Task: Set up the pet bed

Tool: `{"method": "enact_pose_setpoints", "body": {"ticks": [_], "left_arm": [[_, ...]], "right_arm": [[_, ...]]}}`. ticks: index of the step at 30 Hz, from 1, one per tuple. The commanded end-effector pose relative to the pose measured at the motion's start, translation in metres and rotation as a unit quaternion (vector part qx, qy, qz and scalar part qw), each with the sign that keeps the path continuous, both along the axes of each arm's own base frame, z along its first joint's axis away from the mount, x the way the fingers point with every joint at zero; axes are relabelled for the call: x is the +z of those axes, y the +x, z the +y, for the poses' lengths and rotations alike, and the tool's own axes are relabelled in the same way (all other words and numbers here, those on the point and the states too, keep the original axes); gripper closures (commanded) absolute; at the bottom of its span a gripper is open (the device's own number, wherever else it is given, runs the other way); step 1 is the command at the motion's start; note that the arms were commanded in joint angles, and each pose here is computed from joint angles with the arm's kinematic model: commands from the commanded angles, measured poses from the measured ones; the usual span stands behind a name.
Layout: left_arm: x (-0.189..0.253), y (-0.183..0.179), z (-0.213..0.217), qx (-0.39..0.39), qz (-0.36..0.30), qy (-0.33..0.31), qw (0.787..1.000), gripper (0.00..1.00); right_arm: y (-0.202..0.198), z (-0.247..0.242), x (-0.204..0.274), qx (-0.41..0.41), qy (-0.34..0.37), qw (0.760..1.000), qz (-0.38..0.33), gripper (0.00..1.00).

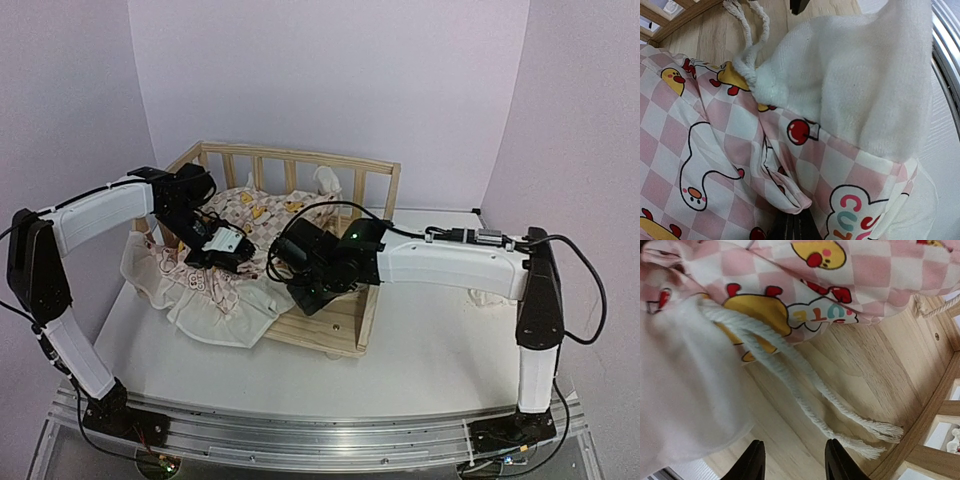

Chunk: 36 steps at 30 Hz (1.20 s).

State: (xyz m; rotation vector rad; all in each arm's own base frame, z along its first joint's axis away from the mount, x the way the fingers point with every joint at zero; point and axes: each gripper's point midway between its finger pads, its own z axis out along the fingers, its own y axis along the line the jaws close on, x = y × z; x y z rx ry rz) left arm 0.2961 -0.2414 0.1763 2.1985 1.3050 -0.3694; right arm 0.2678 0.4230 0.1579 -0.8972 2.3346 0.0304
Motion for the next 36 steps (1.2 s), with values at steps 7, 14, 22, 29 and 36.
{"method": "enact_pose_setpoints", "body": {"ticks": [7, 14, 22, 29, 36], "left_arm": [[0.018, -0.003, -0.003, -0.002, -0.011, -0.033, 0.999, 1.0], [0.023, -0.002, -0.006, 0.0, -0.011, -0.044, 0.999, 1.0], [0.029, 0.004, -0.016, 0.008, -0.005, -0.072, 0.997, 1.0], [0.035, 0.001, -0.029, -0.001, 0.015, -0.109, 0.994, 1.0], [0.024, -0.019, -0.046, -0.039, 0.035, -0.108, 0.993, 1.0]], "right_arm": [[0.037, 0.006, -0.042, 0.01, -0.033, 0.999, 0.03, 0.54], [0.031, 0.004, -0.052, 0.005, -0.03, 0.998, 0.049, 0.89], [-0.016, 0.003, -0.003, 0.04, 0.006, 0.998, 0.051, 1.0], [-0.108, 0.005, 0.02, 0.122, 0.061, 0.979, 0.151, 1.0], [-0.169, 0.025, -0.012, 0.16, 0.061, 0.953, 0.248, 0.91]]}}
